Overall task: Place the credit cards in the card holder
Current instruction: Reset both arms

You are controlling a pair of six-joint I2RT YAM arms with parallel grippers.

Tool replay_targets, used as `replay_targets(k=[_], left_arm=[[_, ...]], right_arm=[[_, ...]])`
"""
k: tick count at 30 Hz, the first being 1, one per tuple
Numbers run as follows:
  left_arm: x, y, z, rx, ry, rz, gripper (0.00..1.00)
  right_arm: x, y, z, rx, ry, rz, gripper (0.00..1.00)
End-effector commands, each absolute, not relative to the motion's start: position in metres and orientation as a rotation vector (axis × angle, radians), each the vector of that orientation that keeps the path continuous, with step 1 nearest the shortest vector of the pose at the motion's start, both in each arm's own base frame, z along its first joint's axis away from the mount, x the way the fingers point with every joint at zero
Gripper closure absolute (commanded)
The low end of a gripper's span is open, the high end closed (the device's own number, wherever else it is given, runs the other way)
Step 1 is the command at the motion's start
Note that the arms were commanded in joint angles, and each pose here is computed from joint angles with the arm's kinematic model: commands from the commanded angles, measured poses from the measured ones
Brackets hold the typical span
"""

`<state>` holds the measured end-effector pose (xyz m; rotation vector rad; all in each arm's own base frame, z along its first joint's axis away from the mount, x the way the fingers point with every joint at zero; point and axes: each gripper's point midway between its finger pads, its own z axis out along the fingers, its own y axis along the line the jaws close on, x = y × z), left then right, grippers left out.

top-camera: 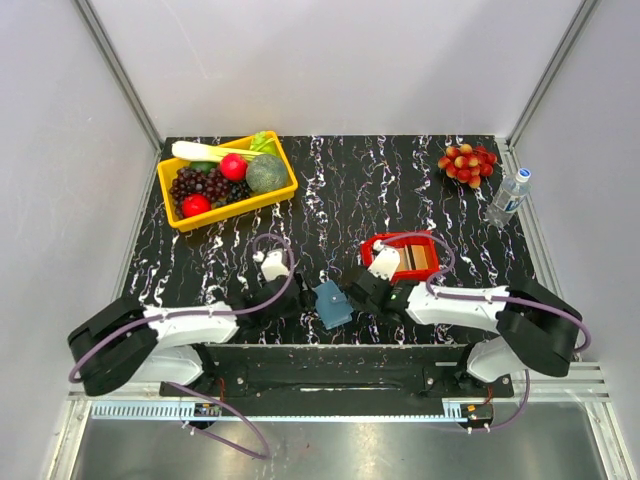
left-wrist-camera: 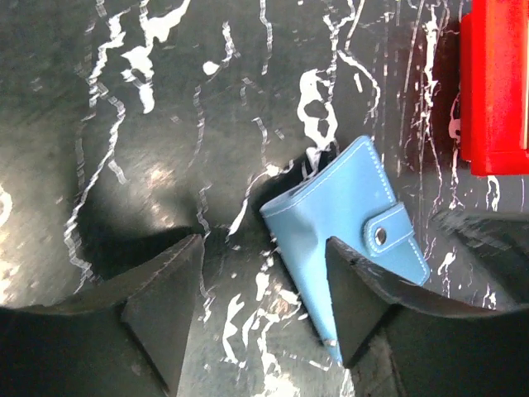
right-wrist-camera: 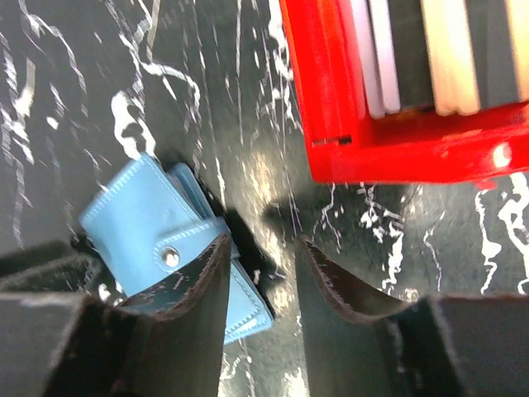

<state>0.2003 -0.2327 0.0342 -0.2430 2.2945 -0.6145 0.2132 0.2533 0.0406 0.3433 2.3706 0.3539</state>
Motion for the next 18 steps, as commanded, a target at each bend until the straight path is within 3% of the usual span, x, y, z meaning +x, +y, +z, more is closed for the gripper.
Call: replay_targets(k=[1,7,12,14,16,18], left_arm=[[0.2,-0.263,0.032,-0.138,2.357,-0.689,0.39],[0.211,-0.289,0.026,-0.075,2.415,-0.673,0.68],[0.229,-0.287,0.043,-0.099,2.367,-0.633,0.71],[0.233,-0.276,0.055,-0.099,2.333,-0.596,0.59],[0.236,-0.26,0.067,-0.107,2.298,-0.544,0.33],[0.238,-0.238,0.081,-0.129,2.252,-0.482,0.15]], right_arm=[[0.188,0.267,0.014,0.208,2.534,0.423,0.62],[0.169,0.297,-0.001,0.183,2.592,0.679,0.68],[0.19,0.303,0.021,0.17,2.505,0.639,0.65],[0.201,0.284,0.036,0.159,2.466,0.501,0.6],[0.212,0.269,0.059,0.138,2.398,0.409,0.55],[0.221,0.261,0.088,0.092,2.325,0.388,0.5]])
